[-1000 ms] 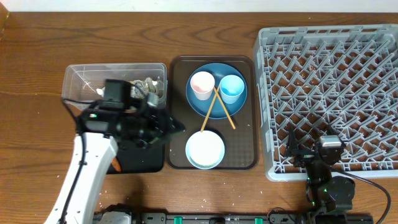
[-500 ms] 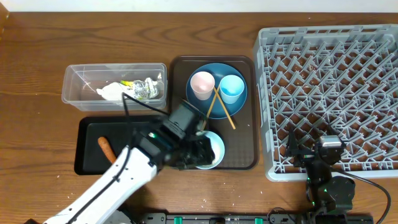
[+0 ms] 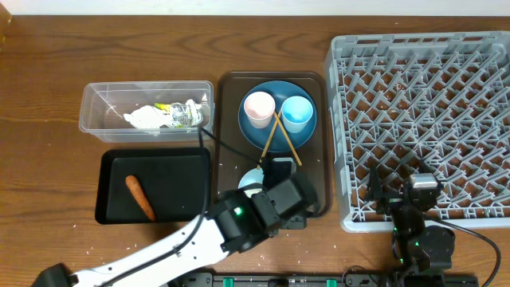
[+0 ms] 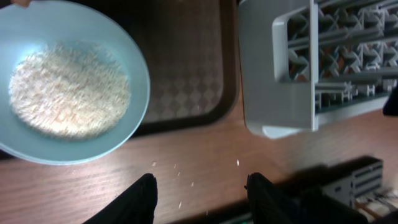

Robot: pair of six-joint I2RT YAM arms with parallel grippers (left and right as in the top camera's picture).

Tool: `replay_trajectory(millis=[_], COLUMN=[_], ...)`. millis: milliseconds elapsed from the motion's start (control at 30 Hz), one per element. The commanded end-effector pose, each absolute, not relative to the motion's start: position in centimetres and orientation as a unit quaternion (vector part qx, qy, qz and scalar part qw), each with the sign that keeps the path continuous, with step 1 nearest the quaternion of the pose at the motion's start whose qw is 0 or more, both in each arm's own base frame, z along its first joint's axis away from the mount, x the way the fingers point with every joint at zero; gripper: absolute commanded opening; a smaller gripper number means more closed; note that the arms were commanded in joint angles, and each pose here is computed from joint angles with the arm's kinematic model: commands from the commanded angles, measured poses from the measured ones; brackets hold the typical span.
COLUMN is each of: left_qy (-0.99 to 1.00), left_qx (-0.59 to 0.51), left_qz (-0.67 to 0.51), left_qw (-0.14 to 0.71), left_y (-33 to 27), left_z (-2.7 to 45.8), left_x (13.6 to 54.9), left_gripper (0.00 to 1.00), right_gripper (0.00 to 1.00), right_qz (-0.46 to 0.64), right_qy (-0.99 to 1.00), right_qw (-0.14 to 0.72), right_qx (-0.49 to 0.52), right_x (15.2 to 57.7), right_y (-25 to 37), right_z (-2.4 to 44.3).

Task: Sort waste into correct bins and load items into the dishwasher rack
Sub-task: 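Move the left gripper over the rice bowl near the rack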

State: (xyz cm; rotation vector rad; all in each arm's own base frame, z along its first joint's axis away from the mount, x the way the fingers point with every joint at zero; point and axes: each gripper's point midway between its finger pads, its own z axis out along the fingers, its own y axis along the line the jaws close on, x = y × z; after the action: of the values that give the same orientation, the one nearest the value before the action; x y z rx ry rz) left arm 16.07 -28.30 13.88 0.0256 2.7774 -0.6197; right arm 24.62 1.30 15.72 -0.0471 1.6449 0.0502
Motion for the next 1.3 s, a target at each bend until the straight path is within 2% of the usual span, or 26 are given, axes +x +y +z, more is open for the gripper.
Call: replay_trajectory(millis=[0,400,1267], left_qy=[0.967,0.974,0.974], left_qx=[-0.007,0.003,0.027], left_qz=[-0.188,-0.146,-0.103], left_qw=[0.173,0.171,0.2], left_y=[-28.3,-29.3,-27.7], left_z=[12.9,9.2,8.6], left_x=[17.2,18.3,19.0], left_gripper=[0.49,0.49,0.5], right_gripper=[0.99,0.99,0.99], right_qz=[0.014,0.014,0.014], right_qy=[0.734,0.734,0.734], right_qw=[0.679,0.679,0.679], right_qx=[-0.023,-0.023,-0.023], right_x=[24.6,24.6,24.6], right_y=[1.1,1.1,1.1], right_z=[15.6,15.6,15.6])
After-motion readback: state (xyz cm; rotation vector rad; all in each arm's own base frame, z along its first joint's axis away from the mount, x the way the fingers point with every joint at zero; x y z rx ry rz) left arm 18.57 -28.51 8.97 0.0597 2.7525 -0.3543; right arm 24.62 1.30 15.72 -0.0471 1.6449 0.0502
